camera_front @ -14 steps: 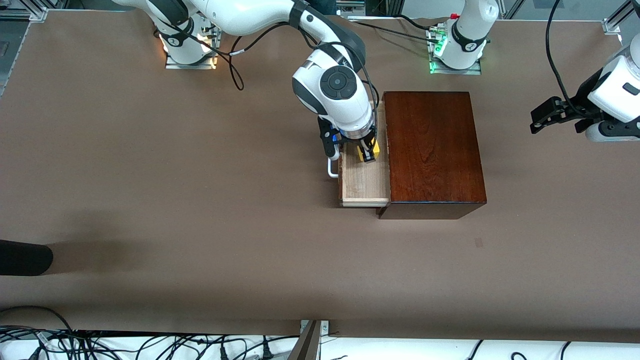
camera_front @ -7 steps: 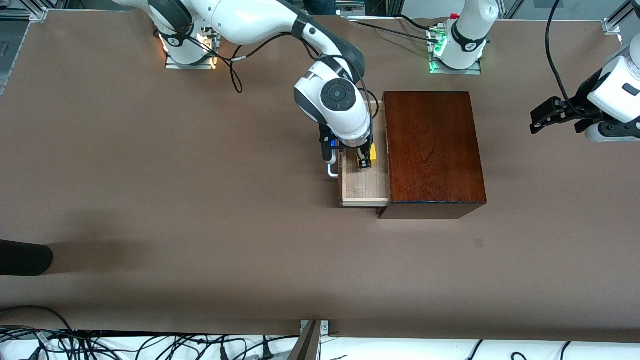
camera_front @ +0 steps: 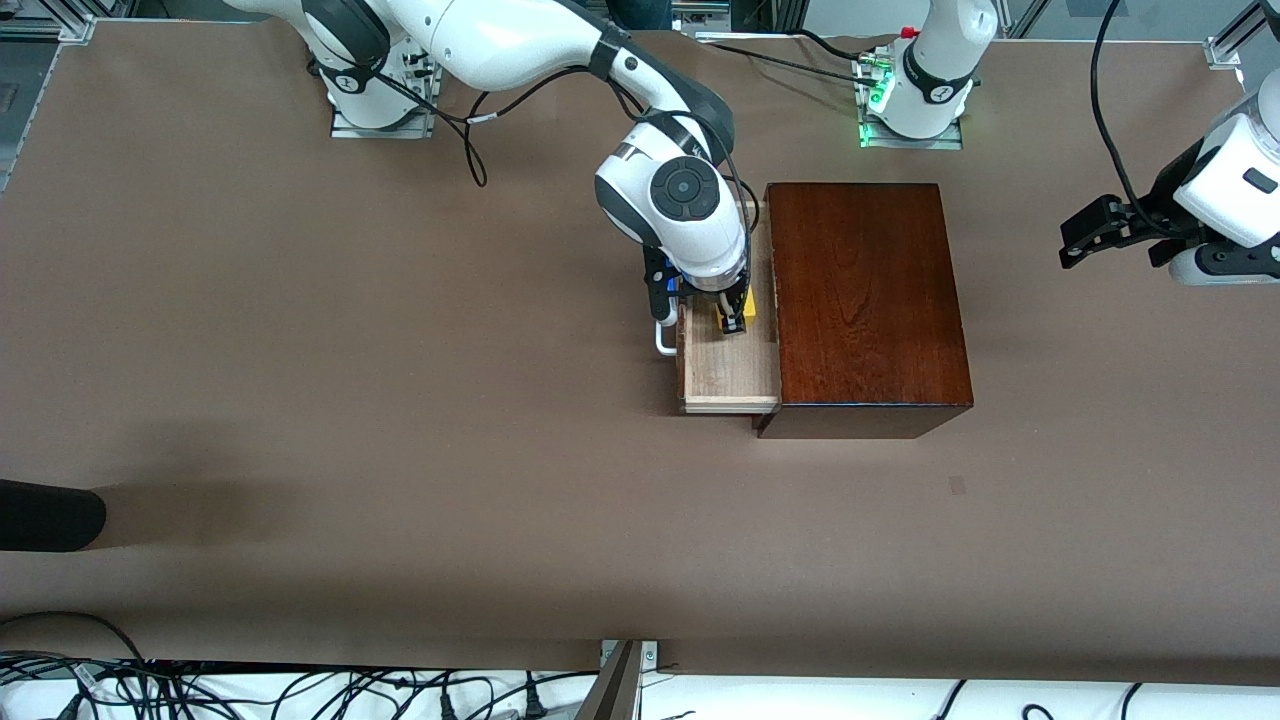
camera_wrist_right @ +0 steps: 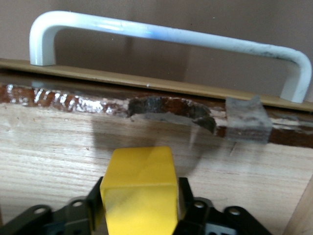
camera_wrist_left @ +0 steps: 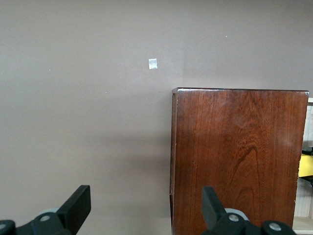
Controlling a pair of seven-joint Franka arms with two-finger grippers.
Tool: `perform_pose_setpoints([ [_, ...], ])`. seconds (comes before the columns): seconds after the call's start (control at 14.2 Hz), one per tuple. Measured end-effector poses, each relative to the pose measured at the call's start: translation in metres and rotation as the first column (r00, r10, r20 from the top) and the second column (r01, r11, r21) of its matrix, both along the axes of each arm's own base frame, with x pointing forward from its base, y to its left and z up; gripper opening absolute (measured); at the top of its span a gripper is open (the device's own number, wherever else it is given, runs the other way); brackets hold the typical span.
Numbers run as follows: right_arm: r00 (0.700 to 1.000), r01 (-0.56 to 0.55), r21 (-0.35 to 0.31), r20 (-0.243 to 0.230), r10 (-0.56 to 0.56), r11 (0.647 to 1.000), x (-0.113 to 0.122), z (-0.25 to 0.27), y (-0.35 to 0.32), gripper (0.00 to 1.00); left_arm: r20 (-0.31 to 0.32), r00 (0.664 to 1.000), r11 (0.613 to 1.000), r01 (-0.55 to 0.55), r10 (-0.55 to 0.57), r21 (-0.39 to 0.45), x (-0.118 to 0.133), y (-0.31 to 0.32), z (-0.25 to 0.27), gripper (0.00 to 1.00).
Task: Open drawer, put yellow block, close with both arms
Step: 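Lower the cube into the drawer and open the right gripper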
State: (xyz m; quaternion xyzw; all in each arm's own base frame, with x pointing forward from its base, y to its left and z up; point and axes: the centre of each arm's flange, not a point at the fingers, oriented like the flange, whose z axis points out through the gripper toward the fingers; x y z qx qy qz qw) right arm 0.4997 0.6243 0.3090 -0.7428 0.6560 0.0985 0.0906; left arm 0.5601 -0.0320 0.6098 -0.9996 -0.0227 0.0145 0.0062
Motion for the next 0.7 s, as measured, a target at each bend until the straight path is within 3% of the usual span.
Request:
perform_pose_setpoints([
  [0.21, 1.0, -0.001, -0.002, -0.001, 0.001, 1.0, 0.0, -0.002, 0.0, 1.0, 0.0, 1.0, 1.0, 0.0, 0.0, 0.0, 0.0, 0.0, 0.0, 1.0],
  [0.7, 1.0, 0.0, -0.061, -0.003, 0.0, 0.998, 0.011, 0.013, -0.014, 1.0, 0.0, 1.0, 1.0, 0.0, 0.0, 0.0, 0.0, 0.0, 0.0, 1.0],
])
